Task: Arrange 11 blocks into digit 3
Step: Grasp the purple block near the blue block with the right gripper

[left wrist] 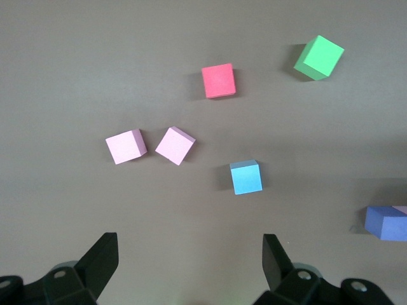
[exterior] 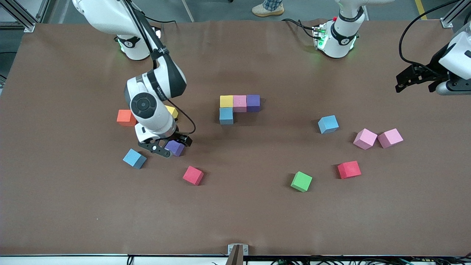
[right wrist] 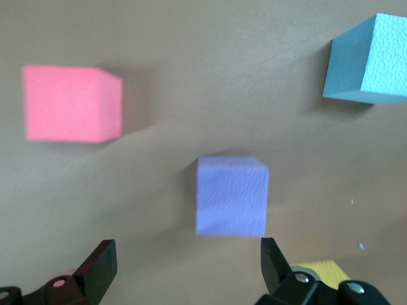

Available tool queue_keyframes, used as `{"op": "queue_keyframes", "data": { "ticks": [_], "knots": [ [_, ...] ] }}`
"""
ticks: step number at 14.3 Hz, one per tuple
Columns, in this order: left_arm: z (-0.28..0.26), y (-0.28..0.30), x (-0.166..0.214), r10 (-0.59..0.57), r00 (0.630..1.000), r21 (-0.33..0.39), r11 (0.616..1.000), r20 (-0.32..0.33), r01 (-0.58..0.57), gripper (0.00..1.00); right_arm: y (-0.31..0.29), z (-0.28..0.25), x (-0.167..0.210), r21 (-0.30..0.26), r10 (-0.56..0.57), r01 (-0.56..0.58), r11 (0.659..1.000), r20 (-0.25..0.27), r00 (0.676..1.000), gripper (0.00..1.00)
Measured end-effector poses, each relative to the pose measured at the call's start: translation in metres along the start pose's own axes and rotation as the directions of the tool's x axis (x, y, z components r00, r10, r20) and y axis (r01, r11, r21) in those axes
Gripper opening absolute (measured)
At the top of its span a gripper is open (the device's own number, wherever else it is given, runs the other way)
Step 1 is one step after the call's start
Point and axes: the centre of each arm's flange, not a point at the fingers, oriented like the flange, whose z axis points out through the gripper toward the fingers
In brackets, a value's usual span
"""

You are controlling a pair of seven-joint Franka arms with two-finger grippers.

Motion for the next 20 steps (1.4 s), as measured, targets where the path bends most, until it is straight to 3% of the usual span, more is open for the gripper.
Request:
{"op": "queue_keyframes", "data": {
  "ticks": [6, 14, 18, 20],
  "knots": [
    [0.002, -0.005, -0.002, -0.009, 1.000, 0.001, 1.000, 0.021, 0.009, 1.00, 0.026, 0.053, -0.002, -0.007, 0.025, -0.025, 1.000, -0.014, 1.000, 1.00],
    [0.003, -0.005, -0.003, -0.014, 0.999, 0.002, 1.000, 0.033, 0.014, 1.00, 0.027, 0.071, -0.003, -0.020, 0.024, -0.024, 1.000, -0.010, 1.000, 0.98],
    [0.004, -0.002, -0.003, -0.009, 0.999, 0.003, 1.000, 0.035, 0.009, 1.00, 0.026, 0.070, -0.002, -0.017, 0.024, -0.024, 1.000, -0.013, 1.000, 0.61],
    [0.005, -0.001, -0.003, -0.006, 0.999, 0.003, 1.000, 0.037, 0.005, 1.00, 0.024, 0.068, -0.001, -0.013, 0.022, -0.022, 1.000, -0.016, 1.000, 0.60]
  ]
}}
